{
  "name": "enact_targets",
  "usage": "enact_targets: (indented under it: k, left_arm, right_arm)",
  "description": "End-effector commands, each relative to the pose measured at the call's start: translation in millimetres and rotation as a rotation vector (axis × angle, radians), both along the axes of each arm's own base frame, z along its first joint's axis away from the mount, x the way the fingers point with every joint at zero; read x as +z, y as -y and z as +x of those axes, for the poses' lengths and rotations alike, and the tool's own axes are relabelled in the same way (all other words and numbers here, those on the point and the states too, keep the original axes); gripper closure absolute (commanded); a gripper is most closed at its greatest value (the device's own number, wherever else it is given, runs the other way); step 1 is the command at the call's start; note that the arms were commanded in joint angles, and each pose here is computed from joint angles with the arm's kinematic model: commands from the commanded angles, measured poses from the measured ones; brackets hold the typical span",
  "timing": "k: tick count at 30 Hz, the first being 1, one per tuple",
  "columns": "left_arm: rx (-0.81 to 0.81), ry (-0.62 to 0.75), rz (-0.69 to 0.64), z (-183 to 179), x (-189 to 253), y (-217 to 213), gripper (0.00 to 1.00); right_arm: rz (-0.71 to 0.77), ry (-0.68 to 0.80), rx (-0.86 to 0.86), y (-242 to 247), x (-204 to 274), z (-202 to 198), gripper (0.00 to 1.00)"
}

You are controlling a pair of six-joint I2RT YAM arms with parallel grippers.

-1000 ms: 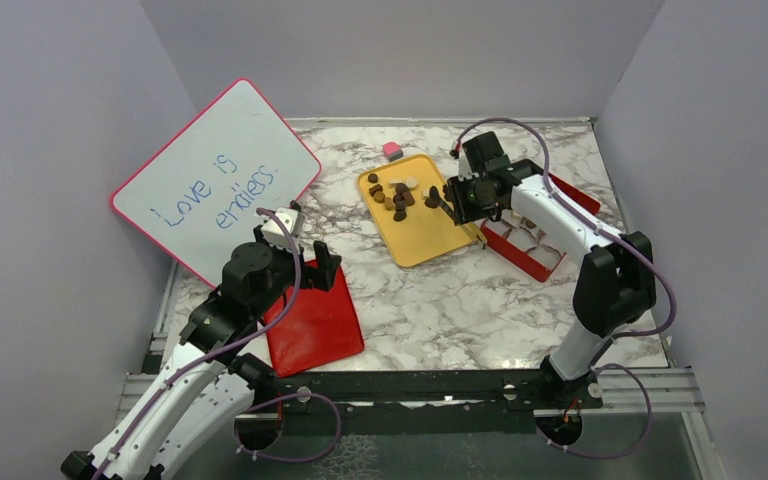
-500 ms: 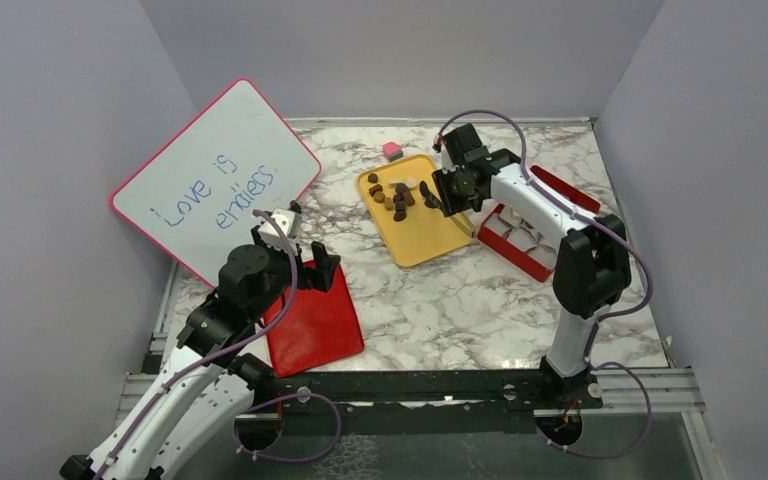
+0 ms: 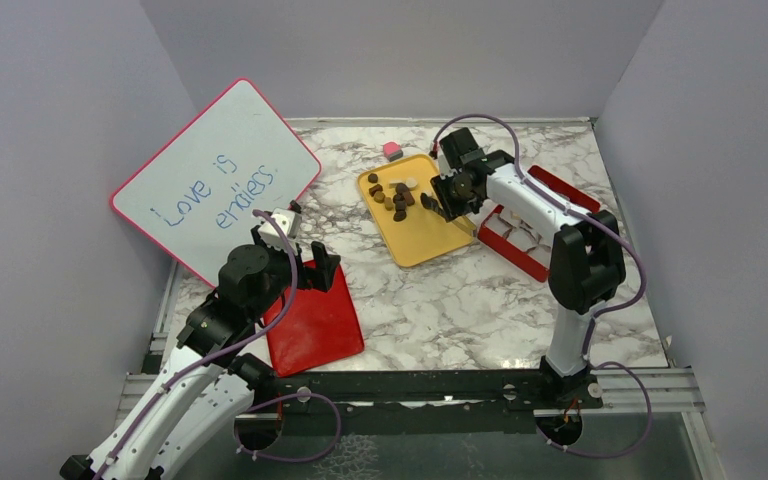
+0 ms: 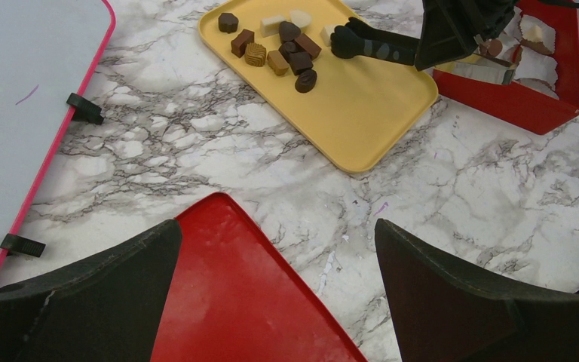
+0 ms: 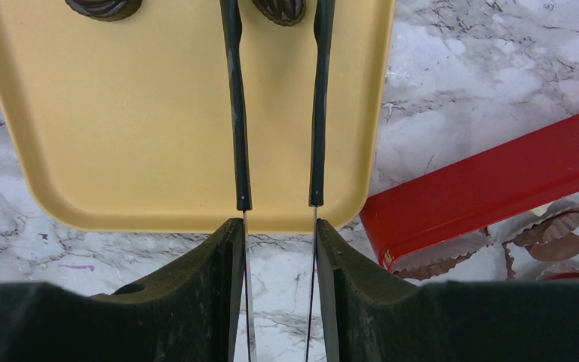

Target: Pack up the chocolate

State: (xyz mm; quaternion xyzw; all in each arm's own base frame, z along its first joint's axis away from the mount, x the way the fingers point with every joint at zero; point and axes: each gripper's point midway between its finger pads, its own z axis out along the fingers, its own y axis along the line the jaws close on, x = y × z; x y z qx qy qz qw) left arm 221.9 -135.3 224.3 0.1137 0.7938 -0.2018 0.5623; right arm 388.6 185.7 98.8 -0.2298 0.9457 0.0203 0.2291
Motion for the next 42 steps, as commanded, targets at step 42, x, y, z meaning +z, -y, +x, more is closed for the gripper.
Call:
enact_targets:
  k: [42]
  left_arm:
    - [-0.024,0.018,-0.009,0.1,2.2,4.7,0.01]
  right_arm:
    - [0.031,0.027,-0.029,0.8,40.1,-85.9,0.70]
